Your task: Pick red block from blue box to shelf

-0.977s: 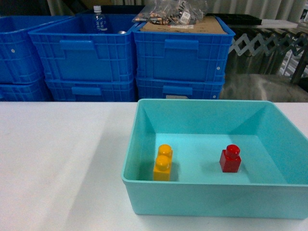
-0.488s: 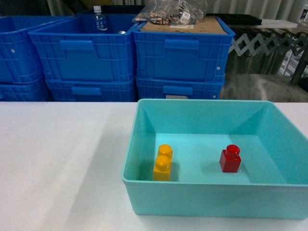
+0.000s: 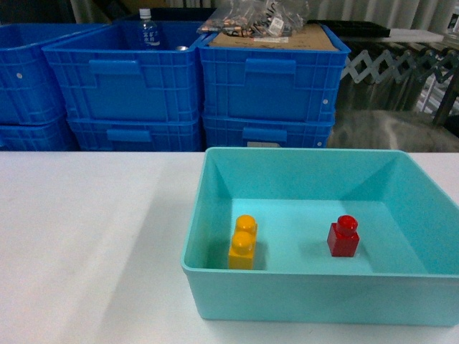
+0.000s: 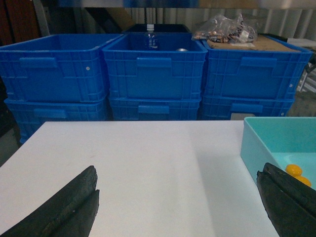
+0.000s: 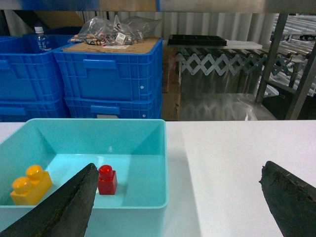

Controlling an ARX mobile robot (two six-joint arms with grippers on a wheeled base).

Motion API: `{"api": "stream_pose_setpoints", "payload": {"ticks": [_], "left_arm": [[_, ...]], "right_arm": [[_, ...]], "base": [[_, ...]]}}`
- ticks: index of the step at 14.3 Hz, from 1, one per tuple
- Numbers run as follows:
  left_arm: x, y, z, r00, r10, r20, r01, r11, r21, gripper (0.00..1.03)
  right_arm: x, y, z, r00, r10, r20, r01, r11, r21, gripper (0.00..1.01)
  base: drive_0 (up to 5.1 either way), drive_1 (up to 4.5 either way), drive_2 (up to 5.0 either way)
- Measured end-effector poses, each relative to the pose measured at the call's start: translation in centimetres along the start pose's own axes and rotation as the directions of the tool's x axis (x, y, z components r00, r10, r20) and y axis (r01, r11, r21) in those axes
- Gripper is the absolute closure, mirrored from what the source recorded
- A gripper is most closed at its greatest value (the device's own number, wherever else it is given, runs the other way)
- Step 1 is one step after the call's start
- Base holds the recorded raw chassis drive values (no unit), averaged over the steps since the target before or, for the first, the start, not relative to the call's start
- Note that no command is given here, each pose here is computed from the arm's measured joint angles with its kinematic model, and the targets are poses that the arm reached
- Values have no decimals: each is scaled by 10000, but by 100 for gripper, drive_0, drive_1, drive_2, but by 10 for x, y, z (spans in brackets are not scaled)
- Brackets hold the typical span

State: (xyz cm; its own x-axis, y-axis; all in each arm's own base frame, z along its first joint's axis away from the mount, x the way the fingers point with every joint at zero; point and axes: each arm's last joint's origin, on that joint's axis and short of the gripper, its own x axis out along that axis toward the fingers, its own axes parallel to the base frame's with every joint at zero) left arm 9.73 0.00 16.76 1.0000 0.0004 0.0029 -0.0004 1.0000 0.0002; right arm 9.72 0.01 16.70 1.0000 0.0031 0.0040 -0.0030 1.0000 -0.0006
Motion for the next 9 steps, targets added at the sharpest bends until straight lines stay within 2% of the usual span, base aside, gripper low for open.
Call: {"api": "stream_pose_setpoints", "payload": {"ticks": [9], "left_arm": [[0, 0, 0, 10000, -4, 0, 4, 10000, 0, 5]], "right_arm": [[0, 0, 0, 10000, 0, 0, 0, 10000, 0, 3]], "base": [[0, 0, 0]]}}
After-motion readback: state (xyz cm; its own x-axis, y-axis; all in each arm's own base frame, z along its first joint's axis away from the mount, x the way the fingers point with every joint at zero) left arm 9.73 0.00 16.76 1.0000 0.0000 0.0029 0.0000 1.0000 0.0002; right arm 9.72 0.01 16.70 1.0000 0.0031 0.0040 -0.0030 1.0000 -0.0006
